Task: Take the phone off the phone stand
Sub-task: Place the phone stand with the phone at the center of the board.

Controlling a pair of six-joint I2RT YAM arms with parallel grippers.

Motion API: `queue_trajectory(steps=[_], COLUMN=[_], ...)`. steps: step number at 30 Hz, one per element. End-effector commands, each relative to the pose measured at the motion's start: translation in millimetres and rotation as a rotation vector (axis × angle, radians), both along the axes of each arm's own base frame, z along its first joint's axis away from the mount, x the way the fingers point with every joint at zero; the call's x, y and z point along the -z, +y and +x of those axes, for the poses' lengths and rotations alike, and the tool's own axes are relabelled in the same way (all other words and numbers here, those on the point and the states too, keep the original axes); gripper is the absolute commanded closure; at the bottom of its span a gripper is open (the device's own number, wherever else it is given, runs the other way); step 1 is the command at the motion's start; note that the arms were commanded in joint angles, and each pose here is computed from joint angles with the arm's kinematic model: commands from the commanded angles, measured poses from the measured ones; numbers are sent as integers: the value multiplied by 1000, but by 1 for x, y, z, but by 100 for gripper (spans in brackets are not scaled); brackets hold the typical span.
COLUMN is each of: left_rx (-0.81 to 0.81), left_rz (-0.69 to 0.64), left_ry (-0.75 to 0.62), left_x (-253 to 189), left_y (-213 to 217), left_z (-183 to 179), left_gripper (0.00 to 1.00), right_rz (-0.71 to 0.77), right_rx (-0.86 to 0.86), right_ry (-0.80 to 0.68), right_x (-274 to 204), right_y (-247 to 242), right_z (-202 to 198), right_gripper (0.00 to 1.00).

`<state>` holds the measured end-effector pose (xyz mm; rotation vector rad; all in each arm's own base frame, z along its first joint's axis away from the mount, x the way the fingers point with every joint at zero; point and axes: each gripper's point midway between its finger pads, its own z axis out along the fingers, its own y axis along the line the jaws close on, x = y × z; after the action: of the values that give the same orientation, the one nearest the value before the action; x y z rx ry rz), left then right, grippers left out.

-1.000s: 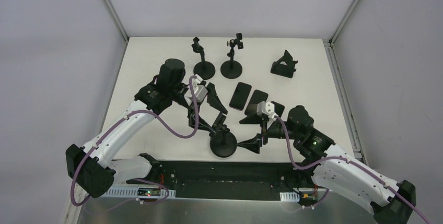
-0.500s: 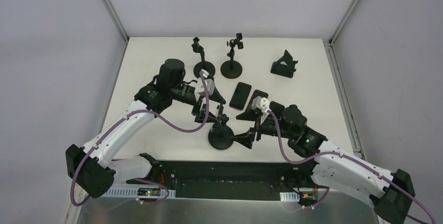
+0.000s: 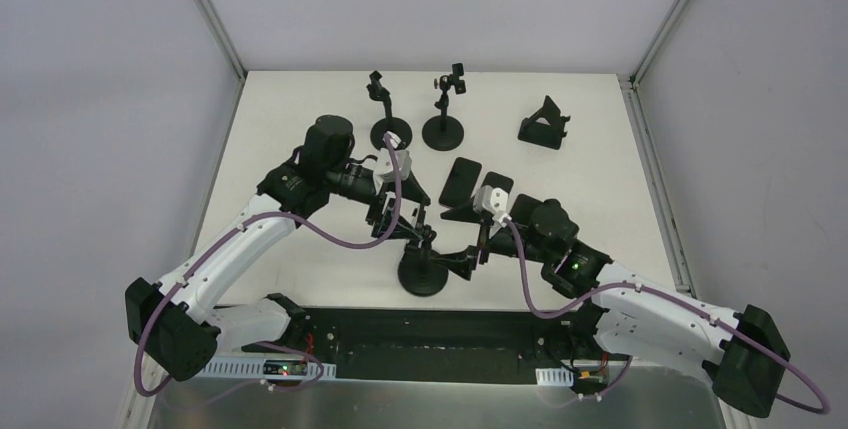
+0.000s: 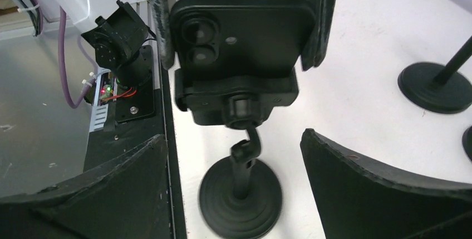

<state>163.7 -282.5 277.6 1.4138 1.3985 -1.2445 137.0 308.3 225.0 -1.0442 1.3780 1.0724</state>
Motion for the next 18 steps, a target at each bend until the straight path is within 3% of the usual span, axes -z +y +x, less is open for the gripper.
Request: queue_trajectory(steps=[1,18], left_rx=[256,297], left_rz=[-173,-194], left_ry=[-93,-110], left_x=[-45,-46], left_y=[3,6], left_z=[-46,-54], left_gripper=[100,100], right_rz=[51,68], right_rx=[-78,-236], right_ry=[-150,-88], right_x=[-20,-35], right_y=[3,10], right_z=[-3,-2], right_gripper=[6,4])
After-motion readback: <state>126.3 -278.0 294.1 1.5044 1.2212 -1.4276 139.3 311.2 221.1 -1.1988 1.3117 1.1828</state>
